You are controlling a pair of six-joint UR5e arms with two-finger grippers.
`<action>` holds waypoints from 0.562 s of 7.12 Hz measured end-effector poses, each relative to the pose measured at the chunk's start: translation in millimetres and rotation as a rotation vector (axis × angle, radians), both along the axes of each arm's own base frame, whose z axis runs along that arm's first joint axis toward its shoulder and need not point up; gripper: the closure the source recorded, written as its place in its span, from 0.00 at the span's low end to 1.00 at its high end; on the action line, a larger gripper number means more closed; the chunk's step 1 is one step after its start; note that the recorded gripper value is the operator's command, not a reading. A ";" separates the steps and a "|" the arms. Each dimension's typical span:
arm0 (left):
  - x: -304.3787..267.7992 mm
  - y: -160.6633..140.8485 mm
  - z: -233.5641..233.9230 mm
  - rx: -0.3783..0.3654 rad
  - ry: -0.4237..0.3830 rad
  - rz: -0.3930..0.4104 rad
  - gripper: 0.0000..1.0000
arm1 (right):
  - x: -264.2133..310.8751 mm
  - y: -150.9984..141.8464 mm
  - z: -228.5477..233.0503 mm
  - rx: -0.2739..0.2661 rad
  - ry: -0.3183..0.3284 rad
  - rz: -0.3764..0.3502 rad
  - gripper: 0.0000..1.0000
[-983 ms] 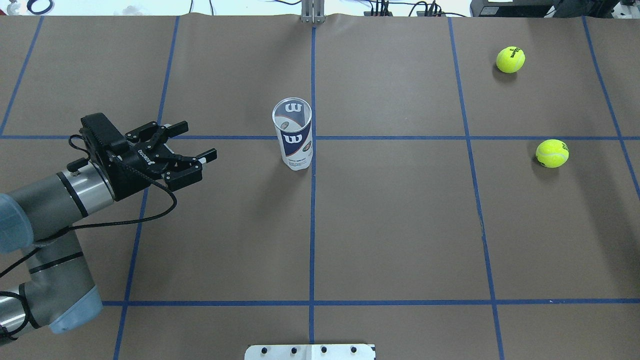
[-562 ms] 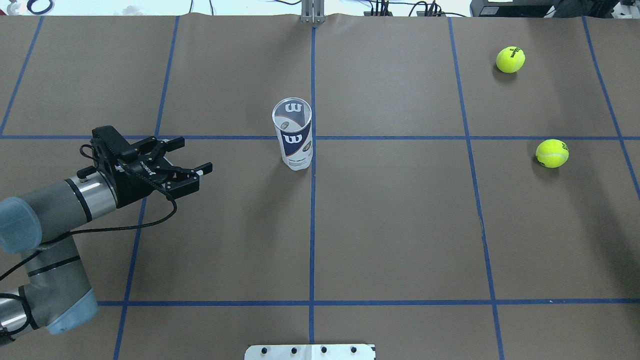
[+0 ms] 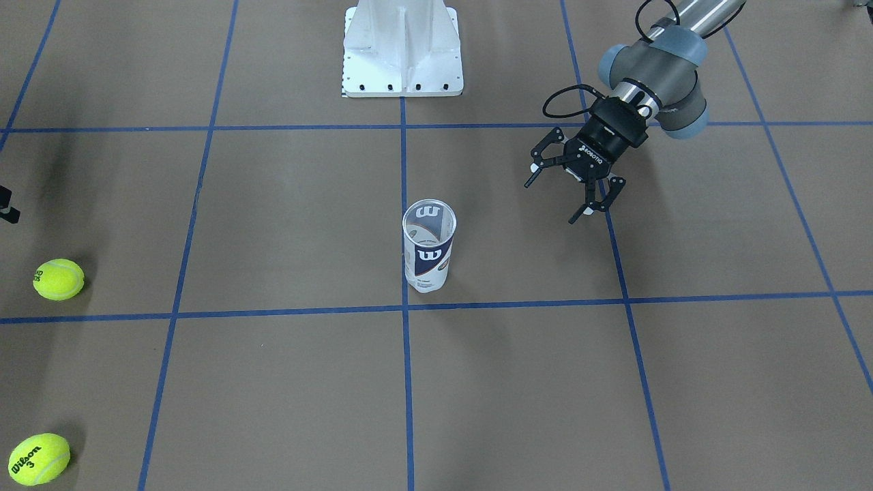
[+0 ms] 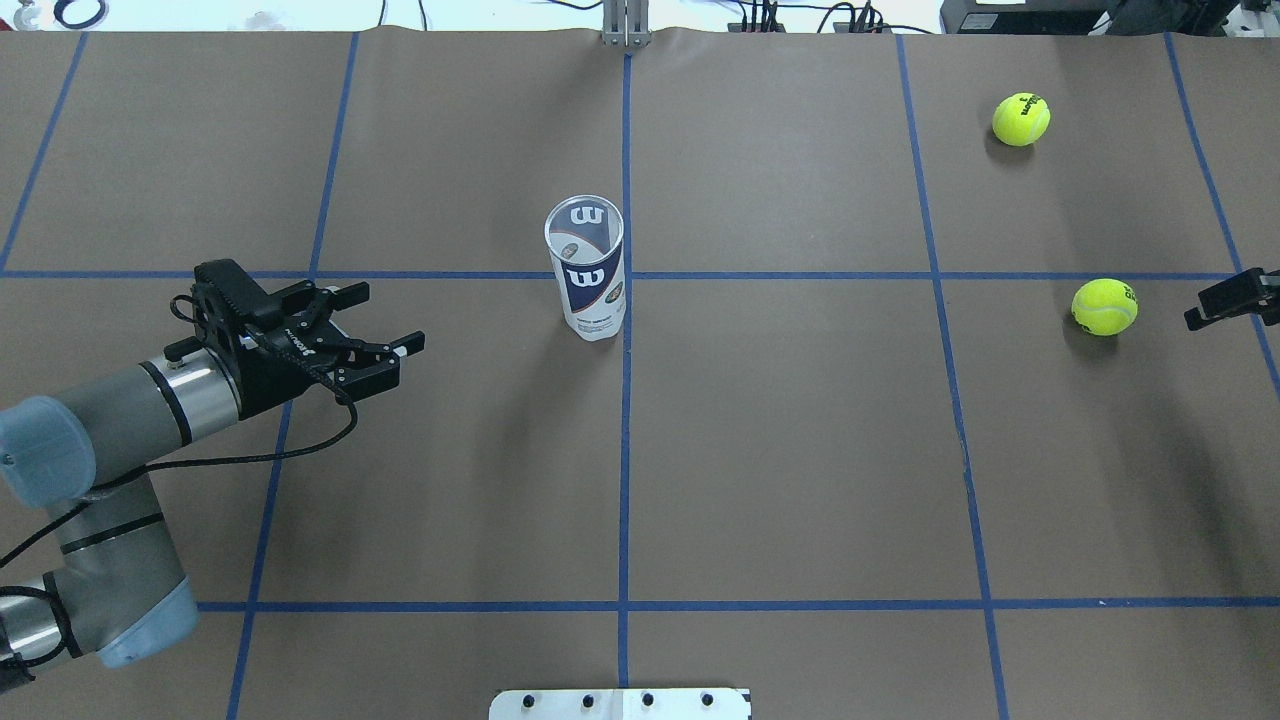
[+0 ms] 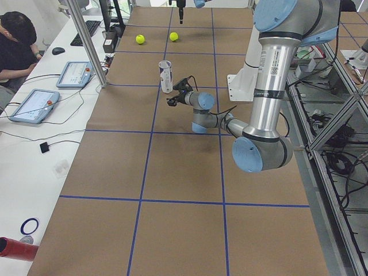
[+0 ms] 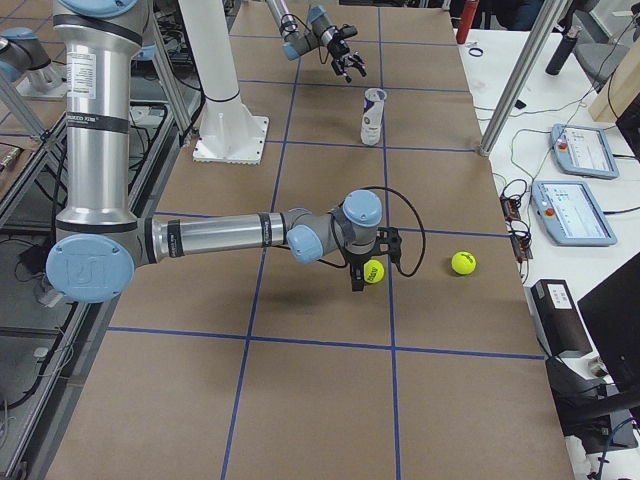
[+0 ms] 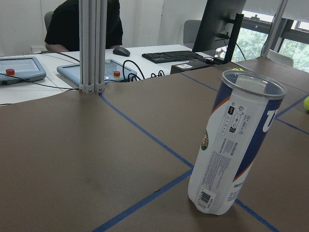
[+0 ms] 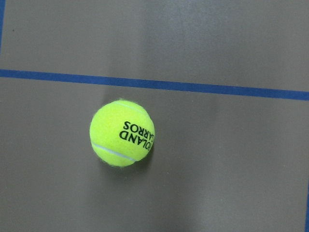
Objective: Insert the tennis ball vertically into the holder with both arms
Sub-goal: 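Reach the right gripper to the nearer yellow tennis ball and grasp it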
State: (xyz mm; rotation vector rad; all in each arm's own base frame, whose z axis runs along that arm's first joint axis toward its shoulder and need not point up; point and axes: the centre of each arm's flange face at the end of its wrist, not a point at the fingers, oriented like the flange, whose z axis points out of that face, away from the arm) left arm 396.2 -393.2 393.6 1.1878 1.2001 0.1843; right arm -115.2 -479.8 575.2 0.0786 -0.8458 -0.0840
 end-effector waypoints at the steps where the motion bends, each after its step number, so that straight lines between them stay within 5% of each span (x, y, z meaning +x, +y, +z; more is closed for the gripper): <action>1: 0.5 -0.1 0.4 0.000 -0.001 0.000 0.01 | -17.0 -6.1 -7.2 0.019 0.004 -0.019 0.00; 4: 1.1 -0.2 2.5 -0.002 -0.008 0.001 0.01 | -60.4 -29.8 -8.1 0.045 0.040 -0.064 0.00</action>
